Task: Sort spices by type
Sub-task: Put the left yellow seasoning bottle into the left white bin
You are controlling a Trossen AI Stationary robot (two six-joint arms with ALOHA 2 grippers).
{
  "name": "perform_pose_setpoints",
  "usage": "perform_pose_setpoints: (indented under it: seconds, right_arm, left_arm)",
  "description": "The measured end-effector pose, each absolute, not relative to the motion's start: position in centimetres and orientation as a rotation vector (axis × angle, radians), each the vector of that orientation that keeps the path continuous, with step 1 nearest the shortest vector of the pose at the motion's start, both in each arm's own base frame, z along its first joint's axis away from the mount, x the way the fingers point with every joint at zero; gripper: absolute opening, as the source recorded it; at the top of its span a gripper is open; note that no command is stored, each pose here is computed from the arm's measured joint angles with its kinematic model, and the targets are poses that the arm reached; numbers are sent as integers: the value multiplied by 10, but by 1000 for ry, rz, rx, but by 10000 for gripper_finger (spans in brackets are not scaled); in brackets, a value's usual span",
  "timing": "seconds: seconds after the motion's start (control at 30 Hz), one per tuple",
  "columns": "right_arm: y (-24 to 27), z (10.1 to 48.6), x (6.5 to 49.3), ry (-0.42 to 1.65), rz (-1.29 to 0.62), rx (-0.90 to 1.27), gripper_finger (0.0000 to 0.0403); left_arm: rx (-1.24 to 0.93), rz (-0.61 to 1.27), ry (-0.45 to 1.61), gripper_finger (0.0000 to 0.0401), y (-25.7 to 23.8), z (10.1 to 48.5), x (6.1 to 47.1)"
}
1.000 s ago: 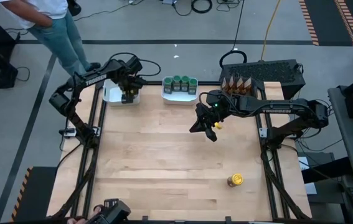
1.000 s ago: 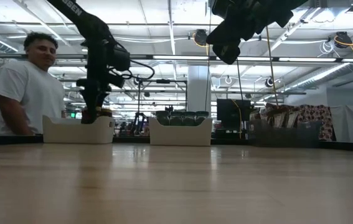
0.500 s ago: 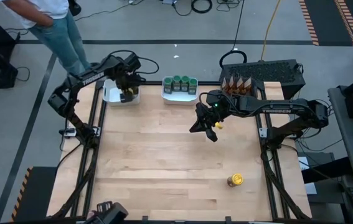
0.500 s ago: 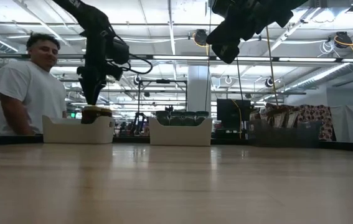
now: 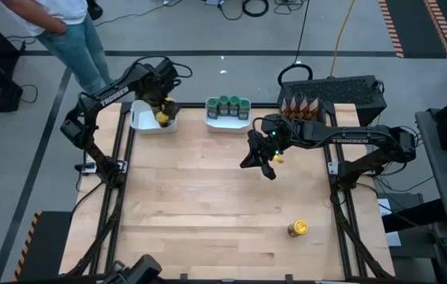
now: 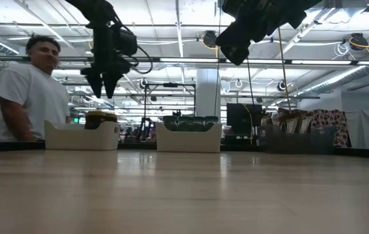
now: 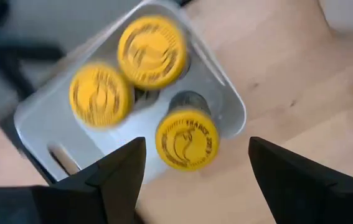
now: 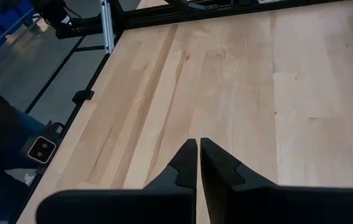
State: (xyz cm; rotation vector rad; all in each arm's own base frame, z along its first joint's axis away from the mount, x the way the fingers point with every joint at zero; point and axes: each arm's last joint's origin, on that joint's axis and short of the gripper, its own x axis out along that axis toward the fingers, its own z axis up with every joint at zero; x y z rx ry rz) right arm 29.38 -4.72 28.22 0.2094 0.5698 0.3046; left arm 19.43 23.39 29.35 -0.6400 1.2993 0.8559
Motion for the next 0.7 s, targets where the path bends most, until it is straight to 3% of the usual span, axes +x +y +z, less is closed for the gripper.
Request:
perform_pose_setpoints:
  seconds: [0.13,0.33,0.7]
  right_arm:
    - [-47,283,294,566,313,195,0]
    - [-47,283,294,562,320,177,0]
    - [-47,283,294,557,334,147,0]
  left_arm:
    - [-864,1032,1241,288,231,293,192]
    - [-997,1154,1171,288,230,293,191]
    - [-1068,1150,1159,288,236,287,183]
